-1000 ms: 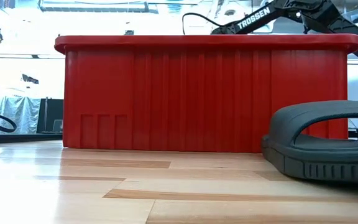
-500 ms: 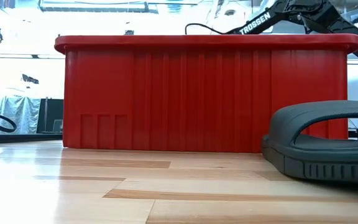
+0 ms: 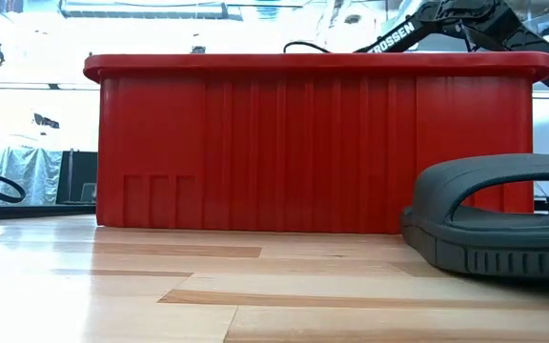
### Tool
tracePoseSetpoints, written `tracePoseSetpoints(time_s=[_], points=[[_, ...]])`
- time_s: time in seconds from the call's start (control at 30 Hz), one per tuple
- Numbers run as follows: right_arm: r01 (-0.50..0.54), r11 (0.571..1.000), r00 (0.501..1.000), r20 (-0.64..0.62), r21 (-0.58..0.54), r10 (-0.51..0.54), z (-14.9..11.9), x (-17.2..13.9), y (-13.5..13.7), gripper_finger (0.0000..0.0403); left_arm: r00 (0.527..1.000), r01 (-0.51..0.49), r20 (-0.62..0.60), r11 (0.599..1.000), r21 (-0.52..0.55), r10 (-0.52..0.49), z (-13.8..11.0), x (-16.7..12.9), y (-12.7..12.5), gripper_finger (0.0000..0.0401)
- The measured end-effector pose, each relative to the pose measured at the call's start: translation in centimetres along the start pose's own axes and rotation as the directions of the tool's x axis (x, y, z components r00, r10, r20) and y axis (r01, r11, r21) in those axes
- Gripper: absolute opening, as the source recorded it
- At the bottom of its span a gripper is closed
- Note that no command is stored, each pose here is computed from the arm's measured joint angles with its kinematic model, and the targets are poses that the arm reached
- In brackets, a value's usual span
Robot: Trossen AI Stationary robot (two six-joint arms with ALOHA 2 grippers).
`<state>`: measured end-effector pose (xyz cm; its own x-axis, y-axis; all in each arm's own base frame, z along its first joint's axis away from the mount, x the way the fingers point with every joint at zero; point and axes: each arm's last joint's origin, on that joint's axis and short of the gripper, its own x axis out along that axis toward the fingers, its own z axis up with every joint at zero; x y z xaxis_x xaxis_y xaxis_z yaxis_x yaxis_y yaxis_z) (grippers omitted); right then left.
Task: Pick and place slides into bin
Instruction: Put the pink slide into the red container, then put the black slide into the red container
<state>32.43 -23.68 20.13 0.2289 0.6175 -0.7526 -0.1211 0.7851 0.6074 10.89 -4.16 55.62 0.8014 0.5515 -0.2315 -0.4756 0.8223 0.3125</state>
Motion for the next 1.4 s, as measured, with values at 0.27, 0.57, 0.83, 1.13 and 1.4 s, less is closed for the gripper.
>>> tracePoseSetpoints(time_s=[0.27, 0.57, 0.83, 1.13, 1.4], points=[[0.003, 1.0, 1.0, -0.002, 0.009, -0.003, 0.03, 0.03, 0.0, 0.0022, 1.0, 0.0, -0.002, 1.0, 0.005, 0.0, 0.04, 0.09, -0.22, 0.0], [0.024, 1.0, 1.0, 0.013, 0.018, -0.024, 0.23, 0.02, -0.21, 0.0058, 1.0, 0.0, -0.002, 1.0, 0.004, 0.0, 0.04, 0.08, -0.19, 0.0], [0.056, 0.998, 0.998, 0.013, 0.022, -0.056, 0.37, 0.01, -0.43, 0.0087, 1.0, 0.0, -0.002, 1.0, 0.003, 0.0, 0.04, 0.08, -0.19, 0.0], [0.13, 0.991, 0.992, -0.008, 0.022, -0.129, 0.55, -0.03, -0.82, 0.0135, 1.0, 0.0, -0.002, 1.0, 0.003, 0.0, 0.04, 0.08, -0.19, 0.0], [0.134, 0.991, 0.991, -0.012, 0.018, -0.134, 0.52, -0.05, -0.86, 0.0155, 1.0, 0.0, -0.002, 1.0, 0.003, 0.0, 0.04, 0.08, -0.19, 0.0]])
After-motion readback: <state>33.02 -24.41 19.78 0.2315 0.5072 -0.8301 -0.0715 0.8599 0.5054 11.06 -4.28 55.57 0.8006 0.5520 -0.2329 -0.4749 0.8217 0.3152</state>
